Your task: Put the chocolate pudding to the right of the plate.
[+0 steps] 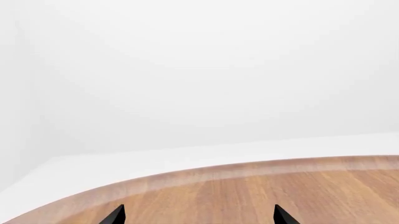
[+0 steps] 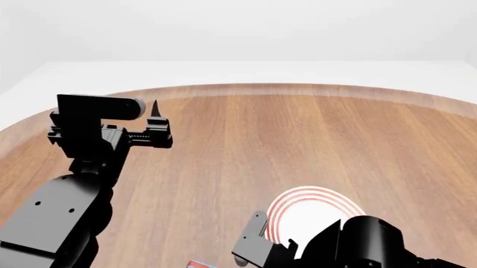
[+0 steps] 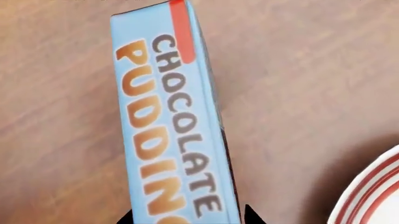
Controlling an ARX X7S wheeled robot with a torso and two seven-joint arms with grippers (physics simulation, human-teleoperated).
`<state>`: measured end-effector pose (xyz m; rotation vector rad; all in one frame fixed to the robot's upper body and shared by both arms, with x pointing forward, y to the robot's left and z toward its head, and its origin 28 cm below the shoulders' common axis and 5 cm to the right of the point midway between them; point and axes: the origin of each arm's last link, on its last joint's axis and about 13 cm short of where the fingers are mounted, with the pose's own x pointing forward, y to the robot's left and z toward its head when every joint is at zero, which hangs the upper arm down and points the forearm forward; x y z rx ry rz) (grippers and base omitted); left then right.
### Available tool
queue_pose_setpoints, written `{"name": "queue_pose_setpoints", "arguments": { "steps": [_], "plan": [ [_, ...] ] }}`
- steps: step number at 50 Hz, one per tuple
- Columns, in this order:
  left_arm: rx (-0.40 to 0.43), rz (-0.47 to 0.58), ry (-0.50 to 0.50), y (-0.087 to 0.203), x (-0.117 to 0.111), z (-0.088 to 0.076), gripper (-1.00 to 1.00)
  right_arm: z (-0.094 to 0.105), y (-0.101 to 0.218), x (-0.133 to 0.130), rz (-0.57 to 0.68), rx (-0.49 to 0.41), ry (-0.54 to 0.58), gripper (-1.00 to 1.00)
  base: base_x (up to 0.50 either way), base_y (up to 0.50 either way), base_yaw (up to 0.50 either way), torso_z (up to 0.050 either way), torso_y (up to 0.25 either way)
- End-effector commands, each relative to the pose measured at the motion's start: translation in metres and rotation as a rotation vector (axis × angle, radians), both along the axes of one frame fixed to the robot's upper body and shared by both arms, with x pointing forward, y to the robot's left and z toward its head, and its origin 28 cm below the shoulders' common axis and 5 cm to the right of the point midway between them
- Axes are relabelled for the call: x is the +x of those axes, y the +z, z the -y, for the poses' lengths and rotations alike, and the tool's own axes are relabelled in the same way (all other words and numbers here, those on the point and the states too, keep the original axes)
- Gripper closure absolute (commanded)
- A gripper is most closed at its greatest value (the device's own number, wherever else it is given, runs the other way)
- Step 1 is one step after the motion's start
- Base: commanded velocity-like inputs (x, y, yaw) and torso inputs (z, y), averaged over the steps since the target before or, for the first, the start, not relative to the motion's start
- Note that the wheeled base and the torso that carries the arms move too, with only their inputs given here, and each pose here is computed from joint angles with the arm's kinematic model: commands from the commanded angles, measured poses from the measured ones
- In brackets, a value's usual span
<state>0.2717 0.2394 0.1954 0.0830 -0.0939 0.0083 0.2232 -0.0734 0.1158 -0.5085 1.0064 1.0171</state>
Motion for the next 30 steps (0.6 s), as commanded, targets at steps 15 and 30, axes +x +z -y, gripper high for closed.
{"name": "queue_pose_setpoints", "arguments": {
  "steps": [15, 30],
  "plan": [
    [-0.002, 0.007, 0.004, 0.001, -0.002, -0.001, -1.00, 0.001, 0.021, 0.005, 0.118, 0.066, -0.034, 1.00, 0.00, 0.00, 0.00, 0.000, 0.000],
    [-0.006, 0.010, 0.004, 0.002, 0.000, -0.001, -1.00, 0.060, 0.095, 0.065, 0.319, -0.019, -0.507, 1.00, 0.00, 0.00, 0.00, 0.000, 0.000]
  ]
}}
